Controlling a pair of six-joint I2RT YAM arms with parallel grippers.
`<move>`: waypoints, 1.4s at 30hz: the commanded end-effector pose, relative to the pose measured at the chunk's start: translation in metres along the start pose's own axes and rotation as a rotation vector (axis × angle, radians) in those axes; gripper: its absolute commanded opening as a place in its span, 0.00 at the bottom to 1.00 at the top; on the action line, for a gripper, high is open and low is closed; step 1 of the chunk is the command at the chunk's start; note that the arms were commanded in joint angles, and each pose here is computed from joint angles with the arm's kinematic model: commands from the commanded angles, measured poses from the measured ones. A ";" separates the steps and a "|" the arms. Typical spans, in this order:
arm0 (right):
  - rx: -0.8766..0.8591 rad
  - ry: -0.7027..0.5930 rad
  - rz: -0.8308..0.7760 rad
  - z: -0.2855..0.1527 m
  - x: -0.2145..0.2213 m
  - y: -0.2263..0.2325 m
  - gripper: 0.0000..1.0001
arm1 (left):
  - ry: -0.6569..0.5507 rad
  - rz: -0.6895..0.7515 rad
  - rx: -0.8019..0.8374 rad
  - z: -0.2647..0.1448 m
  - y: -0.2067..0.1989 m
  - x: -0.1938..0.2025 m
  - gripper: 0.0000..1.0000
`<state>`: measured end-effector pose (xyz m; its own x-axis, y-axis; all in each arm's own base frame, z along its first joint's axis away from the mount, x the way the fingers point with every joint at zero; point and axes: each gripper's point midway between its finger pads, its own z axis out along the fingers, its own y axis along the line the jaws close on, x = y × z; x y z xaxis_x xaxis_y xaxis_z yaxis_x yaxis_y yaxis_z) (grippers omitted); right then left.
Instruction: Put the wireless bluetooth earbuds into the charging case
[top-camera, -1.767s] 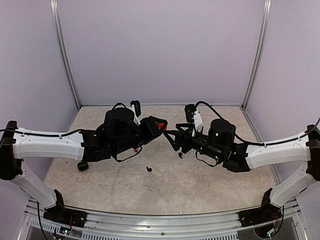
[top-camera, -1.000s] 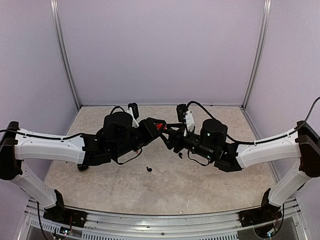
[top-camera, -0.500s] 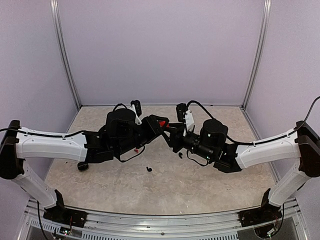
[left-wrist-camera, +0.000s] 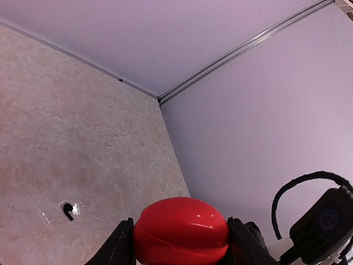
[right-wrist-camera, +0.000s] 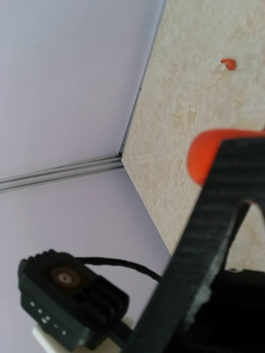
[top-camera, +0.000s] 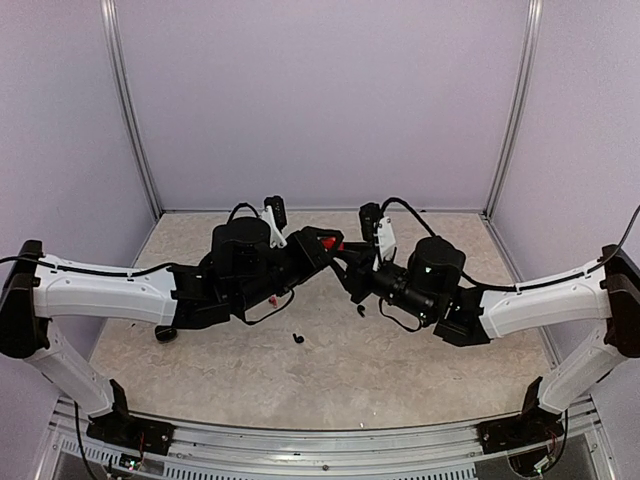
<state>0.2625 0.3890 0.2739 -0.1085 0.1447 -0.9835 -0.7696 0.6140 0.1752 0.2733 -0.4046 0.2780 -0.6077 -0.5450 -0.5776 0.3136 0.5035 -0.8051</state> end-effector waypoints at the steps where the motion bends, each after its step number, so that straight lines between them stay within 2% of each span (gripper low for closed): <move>1: 0.053 -0.039 -0.030 -0.006 -0.012 -0.009 0.15 | 0.041 -0.010 0.069 0.004 -0.019 0.017 0.37; 4: 0.054 -0.038 -0.028 -0.008 -0.011 -0.010 0.11 | 0.041 -0.012 0.066 0.005 -0.017 0.019 0.40; 6: 0.051 -0.037 -0.031 -0.010 -0.011 -0.010 0.09 | 0.040 -0.010 0.060 0.003 -0.015 0.018 0.46; 10: 0.034 -0.045 -0.049 -0.017 -0.016 -0.007 0.06 | 0.043 0.042 0.060 -0.003 -0.016 0.015 0.69; 13: 0.010 -0.050 -0.065 -0.025 -0.022 -0.003 0.05 | 0.058 0.136 0.095 -0.014 -0.027 0.008 0.86; 15: -0.024 -0.050 -0.082 -0.031 -0.026 0.002 0.05 | 0.058 0.217 0.106 -0.025 -0.031 0.001 0.91; 23: -0.227 0.002 -0.144 -0.067 -0.034 0.031 0.04 | 0.090 0.563 0.282 -0.083 -0.042 -0.024 0.93; 30: -0.438 -0.022 -0.173 -0.105 -0.045 0.062 0.04 | 0.153 0.821 0.540 -0.117 -0.072 0.008 0.86; 34: -0.493 0.034 -0.205 -0.109 -0.035 0.070 0.04 | 0.193 0.928 0.629 -0.121 -0.086 0.030 0.80; 42: -0.562 0.076 -0.190 -0.112 -0.021 0.079 0.04 | 0.253 1.016 0.616 -0.097 -0.093 0.059 0.75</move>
<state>0.1417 0.3451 0.3070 0.0387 0.0141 -0.9992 -0.9840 0.1746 -0.0356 0.1441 -0.4046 0.3271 -0.0679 0.0619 -0.9958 0.9742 0.2194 -0.0528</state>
